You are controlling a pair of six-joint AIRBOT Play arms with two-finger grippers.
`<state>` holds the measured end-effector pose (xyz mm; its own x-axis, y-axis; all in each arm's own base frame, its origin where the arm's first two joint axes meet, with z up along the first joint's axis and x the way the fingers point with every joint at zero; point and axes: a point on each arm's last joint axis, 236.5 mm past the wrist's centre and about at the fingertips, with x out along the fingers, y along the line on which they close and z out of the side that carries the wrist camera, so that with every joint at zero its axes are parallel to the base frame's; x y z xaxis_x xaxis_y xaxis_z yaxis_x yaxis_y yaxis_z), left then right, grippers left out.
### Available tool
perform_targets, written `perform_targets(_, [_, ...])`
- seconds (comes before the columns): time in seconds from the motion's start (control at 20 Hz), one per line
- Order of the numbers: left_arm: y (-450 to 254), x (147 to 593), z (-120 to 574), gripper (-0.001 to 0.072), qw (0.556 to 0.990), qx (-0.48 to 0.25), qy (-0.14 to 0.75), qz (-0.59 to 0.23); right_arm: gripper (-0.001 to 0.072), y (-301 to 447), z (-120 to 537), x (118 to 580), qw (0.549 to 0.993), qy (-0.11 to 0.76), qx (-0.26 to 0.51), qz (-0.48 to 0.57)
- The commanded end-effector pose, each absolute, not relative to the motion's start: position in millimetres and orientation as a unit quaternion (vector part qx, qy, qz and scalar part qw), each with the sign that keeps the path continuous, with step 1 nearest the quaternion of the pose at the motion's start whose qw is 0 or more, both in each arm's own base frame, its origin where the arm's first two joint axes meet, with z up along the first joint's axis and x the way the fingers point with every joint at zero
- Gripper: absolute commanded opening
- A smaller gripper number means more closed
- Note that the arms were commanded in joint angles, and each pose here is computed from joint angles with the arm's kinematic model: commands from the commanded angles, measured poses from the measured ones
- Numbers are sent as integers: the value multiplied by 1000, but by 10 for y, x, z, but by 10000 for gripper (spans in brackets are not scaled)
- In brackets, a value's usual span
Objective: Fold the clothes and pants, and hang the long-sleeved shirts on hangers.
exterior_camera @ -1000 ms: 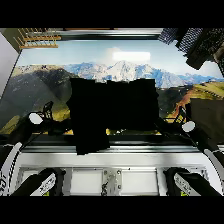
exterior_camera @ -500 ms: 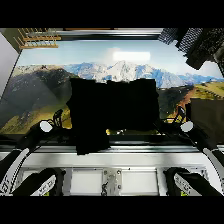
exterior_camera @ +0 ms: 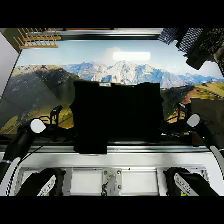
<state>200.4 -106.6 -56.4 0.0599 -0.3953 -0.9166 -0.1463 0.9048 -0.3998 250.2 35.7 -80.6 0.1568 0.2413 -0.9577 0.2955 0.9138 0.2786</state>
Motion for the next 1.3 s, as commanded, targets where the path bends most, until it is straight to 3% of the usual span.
perform_targets(0.0, [-1042,1422,-243,8,665,-193,715,-95,17,60,-540,2039,686,719,110,-27])
perform_targets(0.15, [-1046,1372,24,8,685,-192,695,-103,17,55,-370,1943,666,738,104,-24])
perform_targets(0.4, [-1072,2024,285,9,726,-190,651,-111,16,20,-56,2333,702,703,108,-29])
perform_targets(0.95, [-1130,3990,48,9,748,-147,633,-136,17,-113,-210,3763,717,688,110,-29])
perform_targets(1.2, [-1179,4452,-60,17,751,-150,627,-140,30,98,-227,4471,772,612,172,-1])
perform_targets(1.25, [-1189,4547,-60,271,755,-153,622,-140,100,160,-176,4627,789,585,186,12])
